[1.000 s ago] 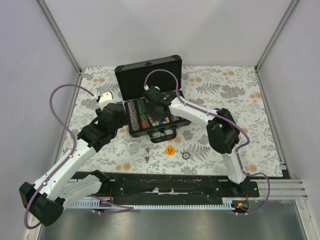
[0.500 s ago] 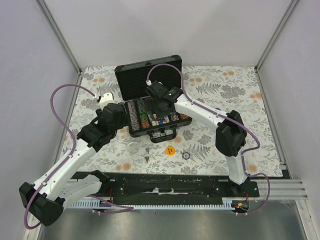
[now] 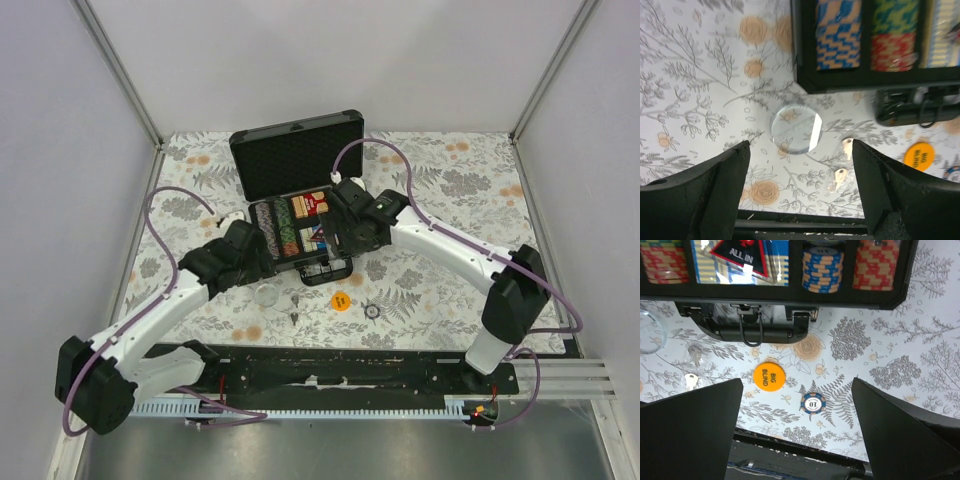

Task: Pack up texas hold em set

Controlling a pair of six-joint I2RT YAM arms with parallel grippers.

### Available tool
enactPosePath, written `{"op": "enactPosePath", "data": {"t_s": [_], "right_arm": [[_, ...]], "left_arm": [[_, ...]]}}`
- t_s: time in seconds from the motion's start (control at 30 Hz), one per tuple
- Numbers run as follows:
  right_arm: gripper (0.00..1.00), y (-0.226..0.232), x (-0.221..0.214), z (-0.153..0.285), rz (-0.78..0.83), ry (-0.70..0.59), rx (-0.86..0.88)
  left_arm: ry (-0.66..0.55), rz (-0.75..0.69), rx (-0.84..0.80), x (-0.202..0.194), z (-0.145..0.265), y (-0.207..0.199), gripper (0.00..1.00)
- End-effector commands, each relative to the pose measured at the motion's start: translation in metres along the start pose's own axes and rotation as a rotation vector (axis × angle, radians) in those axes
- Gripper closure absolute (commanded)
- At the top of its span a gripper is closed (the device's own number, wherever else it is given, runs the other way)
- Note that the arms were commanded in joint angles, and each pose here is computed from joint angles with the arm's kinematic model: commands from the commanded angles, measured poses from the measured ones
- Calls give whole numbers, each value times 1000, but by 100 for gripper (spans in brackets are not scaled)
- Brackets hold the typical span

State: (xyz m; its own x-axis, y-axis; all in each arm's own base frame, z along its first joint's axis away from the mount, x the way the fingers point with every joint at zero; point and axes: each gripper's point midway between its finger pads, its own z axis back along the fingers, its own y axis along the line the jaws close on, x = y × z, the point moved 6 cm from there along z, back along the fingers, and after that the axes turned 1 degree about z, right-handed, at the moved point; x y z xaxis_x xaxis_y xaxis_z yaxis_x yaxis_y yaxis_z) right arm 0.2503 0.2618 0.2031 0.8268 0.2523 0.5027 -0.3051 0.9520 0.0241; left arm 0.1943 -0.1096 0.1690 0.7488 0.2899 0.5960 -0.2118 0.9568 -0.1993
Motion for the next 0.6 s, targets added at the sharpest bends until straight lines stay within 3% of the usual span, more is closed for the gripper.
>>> {"op": "enactPosePath", "data": {"t_s": [0.0, 0.57], "right_arm": [[2, -10, -7, 17, -64, -31, -20], [2, -25, -41, -10, -55, -51, -29]], "left_arm": [[120, 50, 8, -24, -15, -2, 11], [199, 74, 17, -67, -70, 3, 12]]}}
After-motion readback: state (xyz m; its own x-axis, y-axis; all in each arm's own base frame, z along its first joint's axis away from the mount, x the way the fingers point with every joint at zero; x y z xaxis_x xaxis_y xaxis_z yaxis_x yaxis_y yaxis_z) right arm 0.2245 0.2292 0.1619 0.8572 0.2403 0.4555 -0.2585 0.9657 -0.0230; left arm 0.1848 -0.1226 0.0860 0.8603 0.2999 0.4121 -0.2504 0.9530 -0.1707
